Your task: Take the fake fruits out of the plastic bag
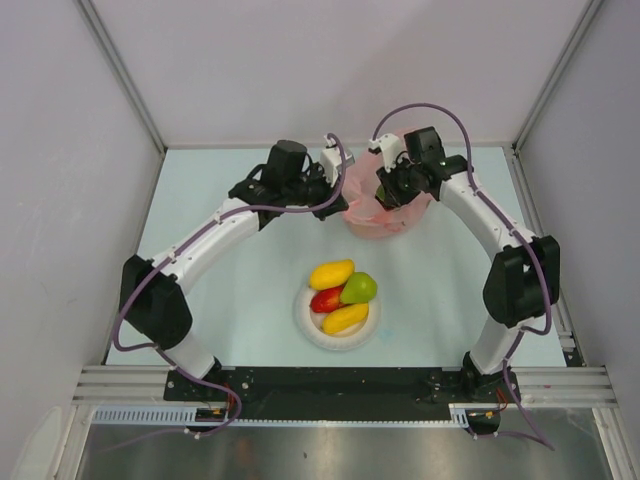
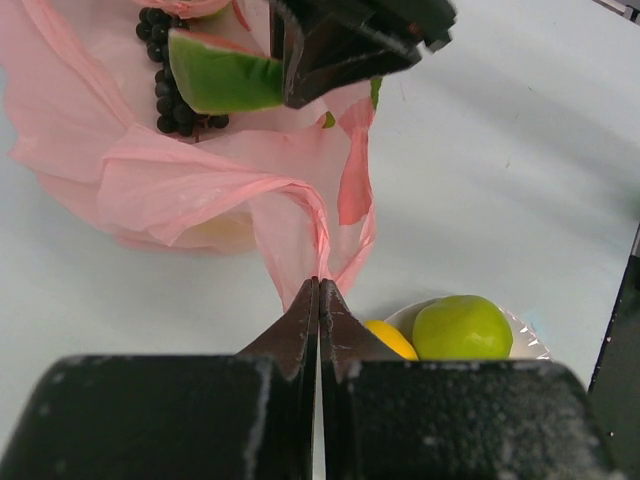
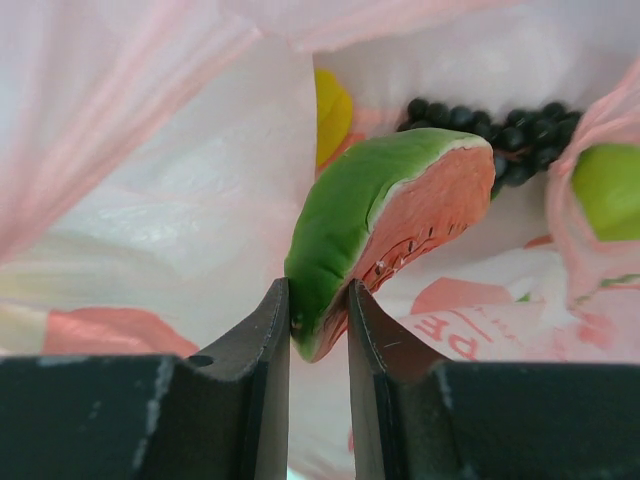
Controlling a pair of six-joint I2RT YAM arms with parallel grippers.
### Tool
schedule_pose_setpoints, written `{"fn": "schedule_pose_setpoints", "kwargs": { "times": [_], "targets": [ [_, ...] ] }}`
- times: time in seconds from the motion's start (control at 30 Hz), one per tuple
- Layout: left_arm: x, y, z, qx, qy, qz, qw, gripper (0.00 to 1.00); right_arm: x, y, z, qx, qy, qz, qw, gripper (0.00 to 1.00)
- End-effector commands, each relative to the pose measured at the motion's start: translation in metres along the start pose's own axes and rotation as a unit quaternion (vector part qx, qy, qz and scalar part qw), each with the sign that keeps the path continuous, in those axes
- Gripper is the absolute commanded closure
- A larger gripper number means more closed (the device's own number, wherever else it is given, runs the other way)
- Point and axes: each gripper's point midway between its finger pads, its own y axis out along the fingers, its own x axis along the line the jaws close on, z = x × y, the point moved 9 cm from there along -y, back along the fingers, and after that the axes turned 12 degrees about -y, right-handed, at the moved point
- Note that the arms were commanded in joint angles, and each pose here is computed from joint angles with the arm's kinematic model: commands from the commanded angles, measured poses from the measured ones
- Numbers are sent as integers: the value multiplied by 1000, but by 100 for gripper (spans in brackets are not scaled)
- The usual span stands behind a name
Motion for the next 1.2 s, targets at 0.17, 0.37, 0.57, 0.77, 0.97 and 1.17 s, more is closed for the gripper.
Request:
{"fn": "schedule_pose_setpoints", "kwargs": {
  "times": [0.17, 0.37, 0.57, 0.77, 0.97, 1.17],
  "targets": [
    [9, -7, -12, -4, -2, -41, 999, 100, -9, -68, -47, -129, -64, 58, 988, 100],
    [41, -10, -11, 71, -19, -92, 993, 100, 15, -106, -48, -209, -105, 37, 972, 100],
    [57, -6, -22, 118, -11, -82, 990, 100, 62, -114, -37, -198, -144, 48, 968, 100],
    [50, -12, -23, 75, -122, 25, 989, 99, 95, -157, -59, -214, -209, 159, 941, 100],
    [64, -20, -19, 30, -193, 37, 980, 99, 182, -169, -50, -195, -393, 31, 898, 100],
    [72, -23, -5, 72, -167, 9, 983, 99, 224, -140, -27, -188, -525, -56, 828, 100]
  ]
}}
